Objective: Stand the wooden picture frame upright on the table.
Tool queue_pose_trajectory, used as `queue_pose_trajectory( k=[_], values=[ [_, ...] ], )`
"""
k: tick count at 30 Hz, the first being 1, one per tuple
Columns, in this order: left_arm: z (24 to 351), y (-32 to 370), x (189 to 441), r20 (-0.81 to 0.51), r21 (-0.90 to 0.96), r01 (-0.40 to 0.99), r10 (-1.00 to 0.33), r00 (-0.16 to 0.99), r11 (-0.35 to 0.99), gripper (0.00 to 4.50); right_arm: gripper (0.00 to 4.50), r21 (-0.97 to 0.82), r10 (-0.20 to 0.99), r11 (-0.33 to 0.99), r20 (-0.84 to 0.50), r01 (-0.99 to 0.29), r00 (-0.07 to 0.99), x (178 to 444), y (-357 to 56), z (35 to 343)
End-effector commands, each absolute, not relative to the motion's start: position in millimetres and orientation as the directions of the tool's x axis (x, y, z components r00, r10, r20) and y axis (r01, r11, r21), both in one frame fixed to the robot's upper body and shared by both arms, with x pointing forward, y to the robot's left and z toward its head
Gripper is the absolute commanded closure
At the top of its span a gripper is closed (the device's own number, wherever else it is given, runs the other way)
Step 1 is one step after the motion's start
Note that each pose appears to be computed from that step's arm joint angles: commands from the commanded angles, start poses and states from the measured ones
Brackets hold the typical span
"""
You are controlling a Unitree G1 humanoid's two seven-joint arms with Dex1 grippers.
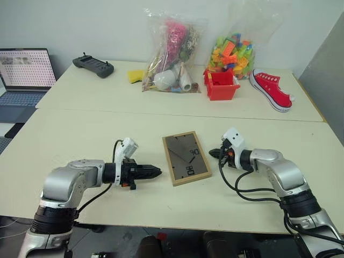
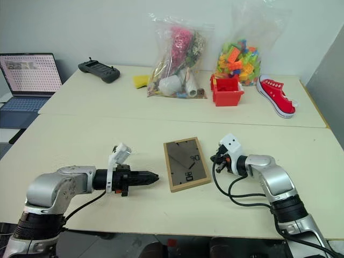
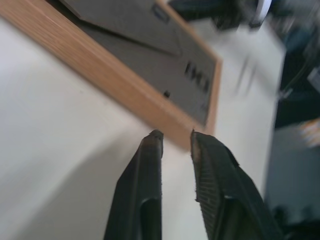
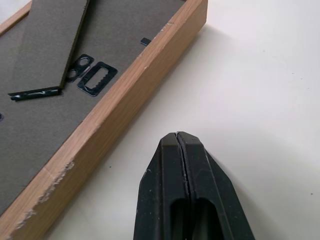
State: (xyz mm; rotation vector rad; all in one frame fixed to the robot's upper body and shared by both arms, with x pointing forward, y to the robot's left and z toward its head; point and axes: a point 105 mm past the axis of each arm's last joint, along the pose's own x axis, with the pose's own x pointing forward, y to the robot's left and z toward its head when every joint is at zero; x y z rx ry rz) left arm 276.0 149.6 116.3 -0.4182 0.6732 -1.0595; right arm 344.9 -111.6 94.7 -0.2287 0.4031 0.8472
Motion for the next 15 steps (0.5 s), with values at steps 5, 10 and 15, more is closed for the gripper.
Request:
queue_pose_trajectory(
  k=[5,10,15],
  values=[
    [98,146,274,-0.323,-0.787,0.409,-0.874,0.364,0.462,1.66,4.5,-0.065,0.693,0.633,-0.399,-0.772,0.601,343,-105,101],
    [87,141,275,-0.343,-0.802,0.362,-0.863,0.371,0.474,0.59,4.5,-0.051,0.704,0.631,-0.381,-0.774,0.599,341,-95,102],
    [75,125,278,-0.363,-0.799,0.362,-0.865,0.347,0.48,0.01,4.5,-0.024,0.735,0.609,-0.358,-0.793,0.576,335,-75,103]
  ],
)
